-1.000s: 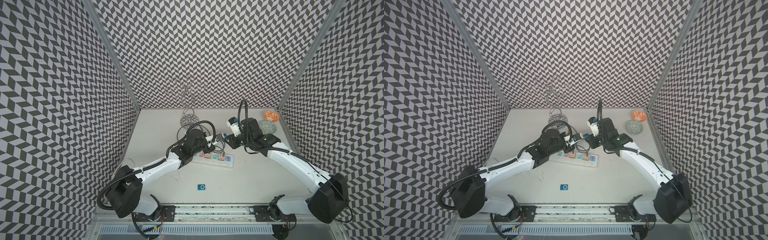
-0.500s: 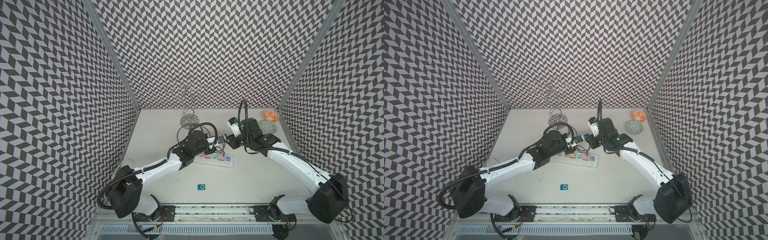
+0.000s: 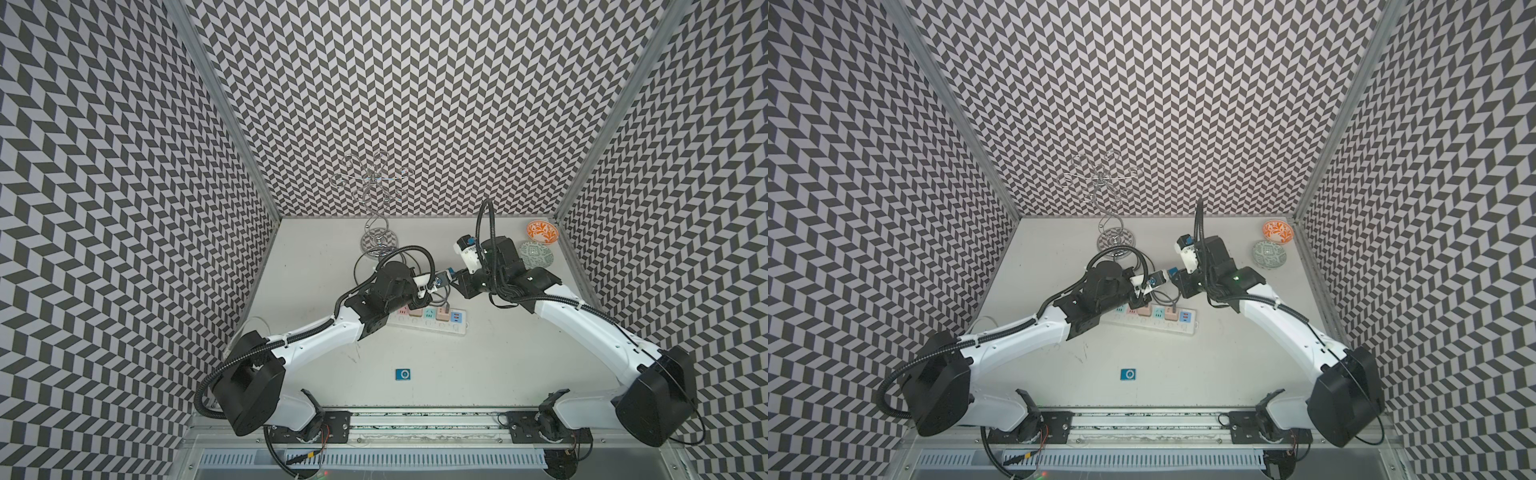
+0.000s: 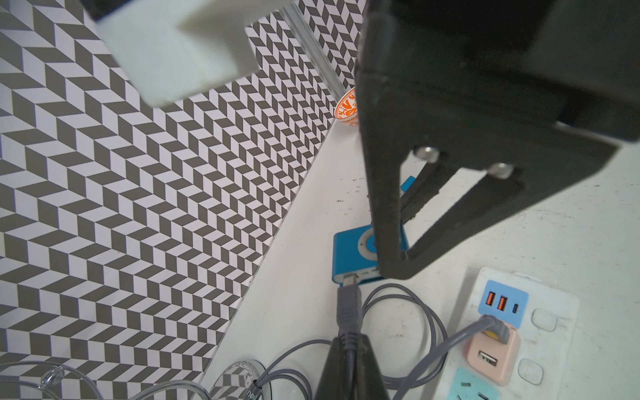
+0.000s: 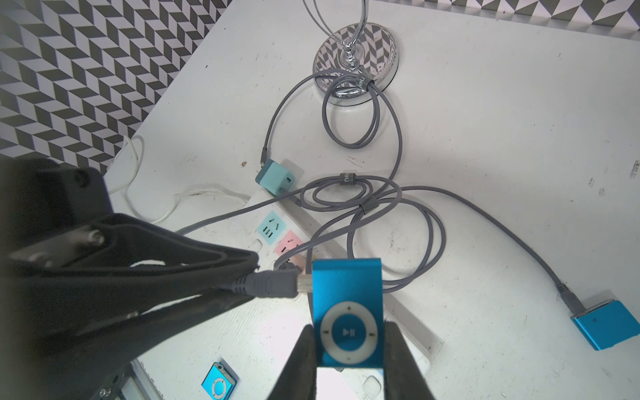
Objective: Charge mp3
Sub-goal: Insert the charging cable into the MP3 player.
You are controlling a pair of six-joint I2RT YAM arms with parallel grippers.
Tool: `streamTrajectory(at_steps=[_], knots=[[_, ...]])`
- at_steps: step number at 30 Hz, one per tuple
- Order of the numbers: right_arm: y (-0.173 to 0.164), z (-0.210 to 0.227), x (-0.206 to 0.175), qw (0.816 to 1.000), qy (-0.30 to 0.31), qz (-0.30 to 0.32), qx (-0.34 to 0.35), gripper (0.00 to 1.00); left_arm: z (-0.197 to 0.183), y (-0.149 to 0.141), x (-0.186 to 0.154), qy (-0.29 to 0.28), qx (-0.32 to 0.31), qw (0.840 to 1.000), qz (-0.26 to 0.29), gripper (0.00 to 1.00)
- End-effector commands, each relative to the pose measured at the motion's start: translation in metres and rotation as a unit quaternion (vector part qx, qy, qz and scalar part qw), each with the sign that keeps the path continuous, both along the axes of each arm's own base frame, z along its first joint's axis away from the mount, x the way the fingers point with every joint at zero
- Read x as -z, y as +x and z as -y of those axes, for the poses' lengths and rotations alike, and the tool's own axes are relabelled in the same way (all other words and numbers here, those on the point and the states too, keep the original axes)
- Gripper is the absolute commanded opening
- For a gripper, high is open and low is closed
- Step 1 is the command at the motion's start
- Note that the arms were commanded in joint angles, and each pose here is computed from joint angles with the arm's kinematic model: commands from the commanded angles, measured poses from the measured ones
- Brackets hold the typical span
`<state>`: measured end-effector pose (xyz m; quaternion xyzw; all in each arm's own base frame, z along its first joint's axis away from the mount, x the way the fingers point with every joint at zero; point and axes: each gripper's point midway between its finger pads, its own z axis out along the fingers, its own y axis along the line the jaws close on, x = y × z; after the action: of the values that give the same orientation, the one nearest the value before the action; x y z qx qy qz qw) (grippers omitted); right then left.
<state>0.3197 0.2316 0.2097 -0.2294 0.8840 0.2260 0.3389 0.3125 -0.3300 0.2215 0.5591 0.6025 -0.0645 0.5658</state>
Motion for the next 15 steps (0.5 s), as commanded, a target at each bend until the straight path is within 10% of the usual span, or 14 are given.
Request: streamTrajectory(at_steps=[1,15], knots=[[-0.0007,-0.0086,-0.0267,0.999,0.025,0.034,-0.022,0.19,0.0037,-0.0029,-0.0036,-0.004,0.008,1.000,0.009,0.00],[0.0010,-0.0030,-0.0282,0.999,0.012,0.041,-0.012,0.19,0.0045,-0.0027,0.0017,0.005,0.007,1.000,0.009,0.00]])
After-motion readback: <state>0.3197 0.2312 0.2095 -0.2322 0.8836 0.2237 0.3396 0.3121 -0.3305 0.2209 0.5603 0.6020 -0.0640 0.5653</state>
